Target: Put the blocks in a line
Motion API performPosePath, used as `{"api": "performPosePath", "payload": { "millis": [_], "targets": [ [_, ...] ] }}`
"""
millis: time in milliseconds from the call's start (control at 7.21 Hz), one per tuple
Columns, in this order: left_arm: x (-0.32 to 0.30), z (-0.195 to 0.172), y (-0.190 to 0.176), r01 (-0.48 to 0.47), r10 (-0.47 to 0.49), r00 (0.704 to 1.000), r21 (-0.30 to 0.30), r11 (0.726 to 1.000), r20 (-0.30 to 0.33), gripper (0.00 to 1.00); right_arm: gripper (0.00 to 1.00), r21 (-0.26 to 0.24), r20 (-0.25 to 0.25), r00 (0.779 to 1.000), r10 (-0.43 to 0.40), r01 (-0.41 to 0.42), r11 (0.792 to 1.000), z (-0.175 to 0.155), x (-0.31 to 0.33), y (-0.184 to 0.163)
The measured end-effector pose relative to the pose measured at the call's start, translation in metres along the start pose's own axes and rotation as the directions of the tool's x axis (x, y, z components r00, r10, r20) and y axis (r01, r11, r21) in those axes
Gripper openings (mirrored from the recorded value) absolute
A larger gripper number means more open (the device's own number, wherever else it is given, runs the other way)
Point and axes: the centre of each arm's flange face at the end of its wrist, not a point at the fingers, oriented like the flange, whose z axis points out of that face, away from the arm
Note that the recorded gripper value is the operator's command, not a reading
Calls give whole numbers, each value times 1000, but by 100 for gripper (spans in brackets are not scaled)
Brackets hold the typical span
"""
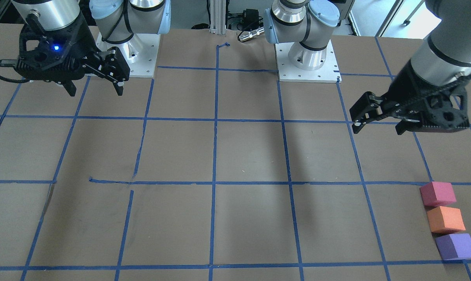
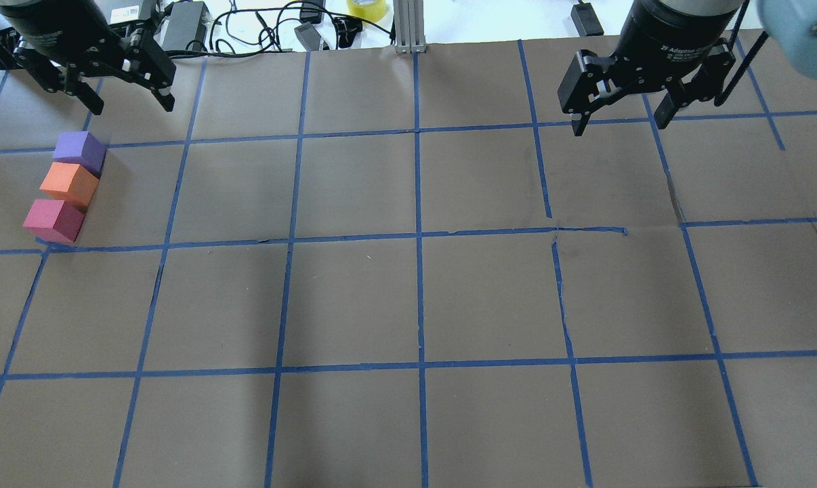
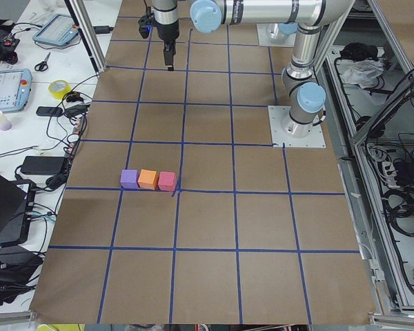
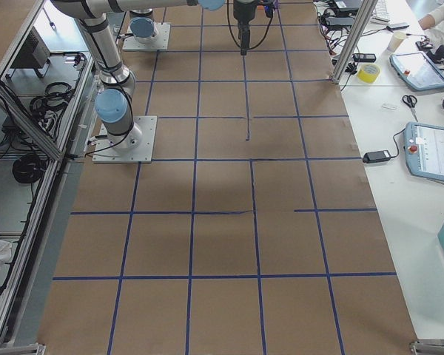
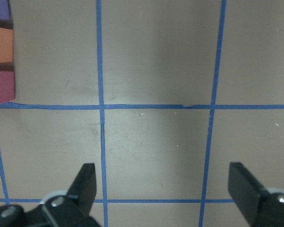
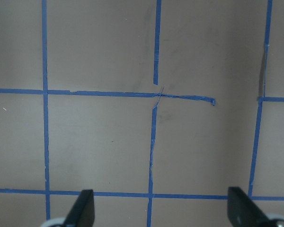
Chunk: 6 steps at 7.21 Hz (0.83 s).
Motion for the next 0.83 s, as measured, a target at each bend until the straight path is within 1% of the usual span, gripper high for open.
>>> {"api": "performPosePath", "payload": {
  "millis": [139,277,416,555,832],
  "targets": [
    [26,-6,14,19,-19,1000,9,1000,7,100,100,0,0,1000,0,0,1000,0,0,0],
    [39,-7,28,42,-42,999,8,999,6,100,100,0,0,1000,1,-1,1000,0,0,0],
    [44,-8,38,86,-86,996,22,996,3,100,100,0,0,1000,0,0,1000,0,0,0],
    [45,-11,44,142,-143,990,53,988,-1,100,100,0,0,1000,0,0,1000,0,0,0],
    [45,-13,47,183,-183,983,82,980,-4,100,100,0,0,1000,0,0,1000,0,0,0]
  ]
}}
